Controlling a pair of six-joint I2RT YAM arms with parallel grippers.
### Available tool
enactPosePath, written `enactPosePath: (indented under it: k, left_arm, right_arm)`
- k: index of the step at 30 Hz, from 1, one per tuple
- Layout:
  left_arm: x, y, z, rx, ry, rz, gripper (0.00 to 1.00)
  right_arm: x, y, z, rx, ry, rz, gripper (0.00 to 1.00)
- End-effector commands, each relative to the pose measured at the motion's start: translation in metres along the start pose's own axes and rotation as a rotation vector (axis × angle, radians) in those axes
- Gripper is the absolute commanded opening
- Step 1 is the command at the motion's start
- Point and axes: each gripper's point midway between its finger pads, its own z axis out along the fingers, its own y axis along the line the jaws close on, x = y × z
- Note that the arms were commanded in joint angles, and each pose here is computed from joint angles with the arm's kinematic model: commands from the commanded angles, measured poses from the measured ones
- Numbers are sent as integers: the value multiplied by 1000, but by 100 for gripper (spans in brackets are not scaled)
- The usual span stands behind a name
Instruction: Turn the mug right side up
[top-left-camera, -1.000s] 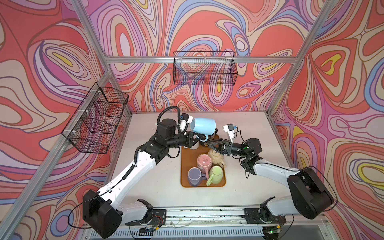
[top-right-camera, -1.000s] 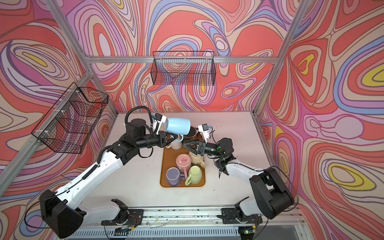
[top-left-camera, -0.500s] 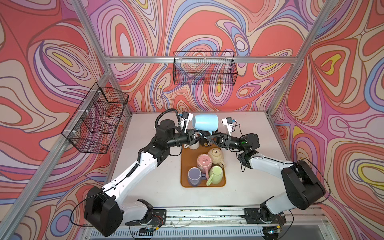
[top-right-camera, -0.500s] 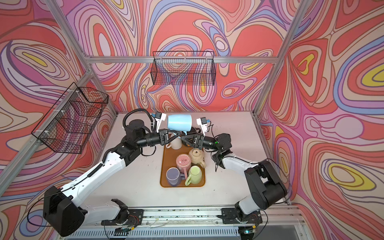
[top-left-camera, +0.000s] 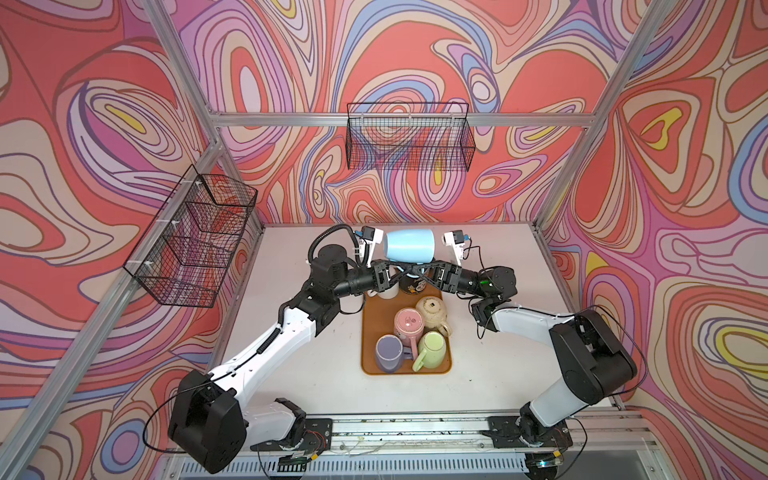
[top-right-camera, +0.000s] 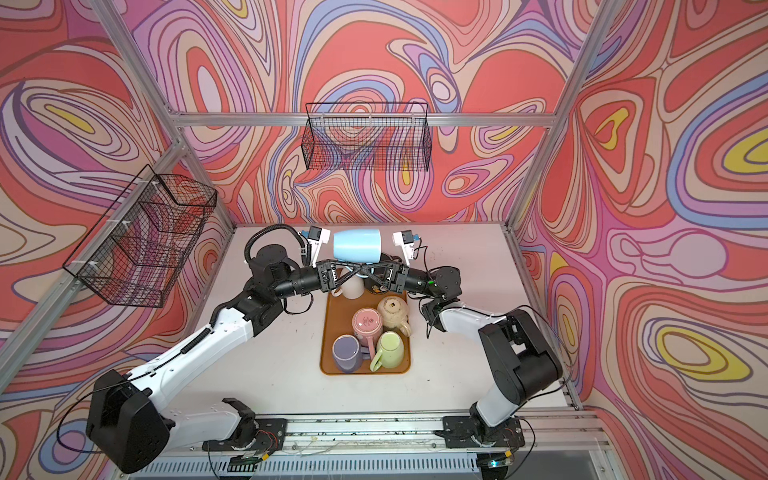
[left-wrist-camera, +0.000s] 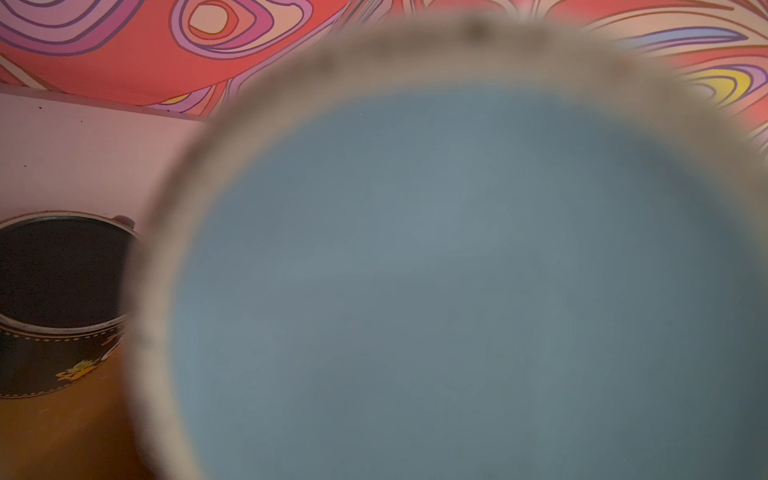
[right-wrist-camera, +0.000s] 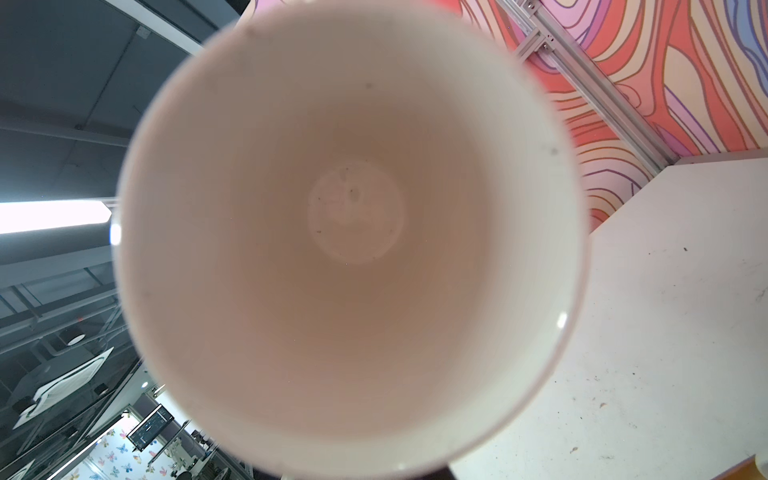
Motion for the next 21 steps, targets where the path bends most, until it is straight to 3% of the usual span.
enactPosePath:
  k: [1, 5, 14, 19, 21]
  left_arm:
    - [-6, -19, -5, 71, -35, 87, 0]
    - [-2, -16, -5, 67, -31, 82, 0]
    - [1, -7, -3, 49, -30, 80, 0]
    - [5, 1, -4, 15, -27, 83, 23]
    - [5, 3, -5, 6, -30, 85, 26]
  right_arm:
    - [-15, 10, 4, -36, -43, -32, 12]
    - [-16, 7, 4, -30, -46, -24, 0]
    - [-17, 2, 4, -11, -64, -19, 0]
    - [-15, 1, 2, 7, -65, -21, 0]
    - [-15, 1, 1, 7, -67, -23, 0]
